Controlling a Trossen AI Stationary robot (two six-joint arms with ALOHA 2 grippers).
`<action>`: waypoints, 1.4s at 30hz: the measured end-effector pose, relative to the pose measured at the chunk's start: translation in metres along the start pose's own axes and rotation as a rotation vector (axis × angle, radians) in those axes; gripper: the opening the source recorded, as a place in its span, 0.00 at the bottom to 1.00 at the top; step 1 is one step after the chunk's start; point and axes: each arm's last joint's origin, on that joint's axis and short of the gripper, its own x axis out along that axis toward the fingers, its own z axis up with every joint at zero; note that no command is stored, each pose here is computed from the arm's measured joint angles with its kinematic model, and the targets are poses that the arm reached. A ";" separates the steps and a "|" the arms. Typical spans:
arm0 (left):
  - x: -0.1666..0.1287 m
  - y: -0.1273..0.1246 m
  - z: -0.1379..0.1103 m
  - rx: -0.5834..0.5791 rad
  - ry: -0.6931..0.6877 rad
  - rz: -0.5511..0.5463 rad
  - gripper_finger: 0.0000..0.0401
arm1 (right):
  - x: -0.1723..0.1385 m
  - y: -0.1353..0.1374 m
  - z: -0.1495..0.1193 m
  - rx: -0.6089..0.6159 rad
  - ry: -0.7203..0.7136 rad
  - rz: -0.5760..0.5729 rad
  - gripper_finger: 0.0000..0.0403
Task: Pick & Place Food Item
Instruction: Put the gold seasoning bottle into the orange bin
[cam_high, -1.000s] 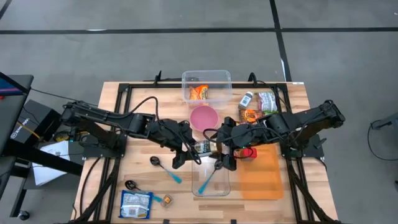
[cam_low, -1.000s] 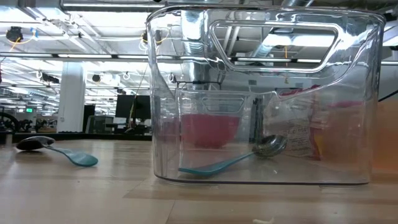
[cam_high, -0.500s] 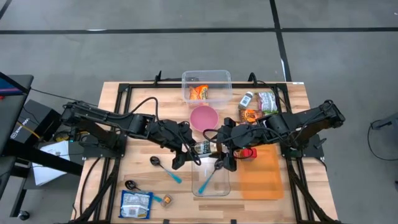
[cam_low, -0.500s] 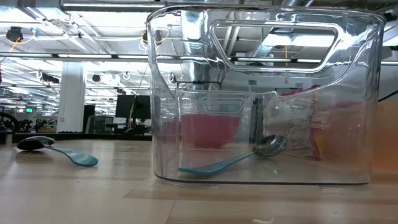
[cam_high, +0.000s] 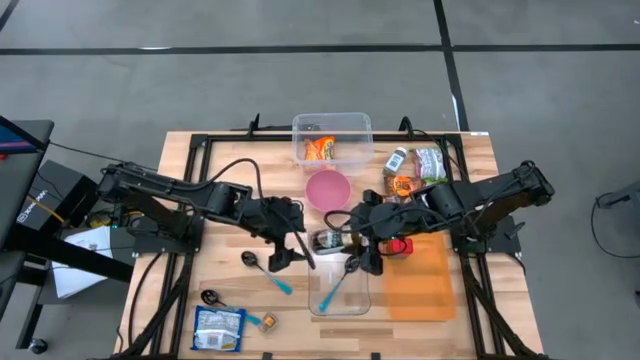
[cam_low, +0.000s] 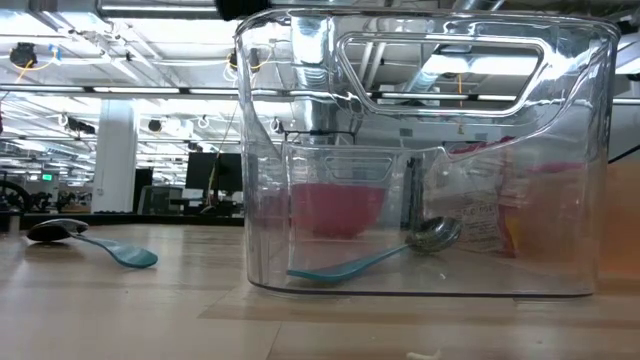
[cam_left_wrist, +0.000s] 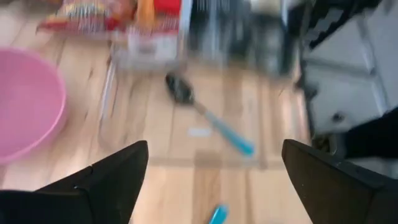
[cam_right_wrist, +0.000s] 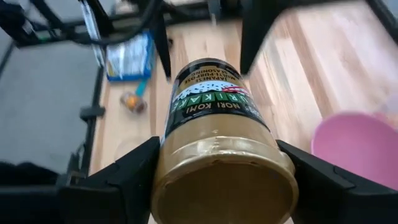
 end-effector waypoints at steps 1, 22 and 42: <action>0.000 0.001 -0.003 0.009 0.032 0.011 0.91 | 0.000 -0.001 -0.002 0.001 0.027 0.002 0.67; -0.006 0.006 -0.016 0.050 0.161 0.050 0.84 | -0.023 0.015 -0.060 0.159 0.584 -0.037 0.67; -0.005 0.006 -0.016 0.117 0.163 0.046 0.82 | -0.035 0.051 -0.127 0.042 0.933 -0.054 0.67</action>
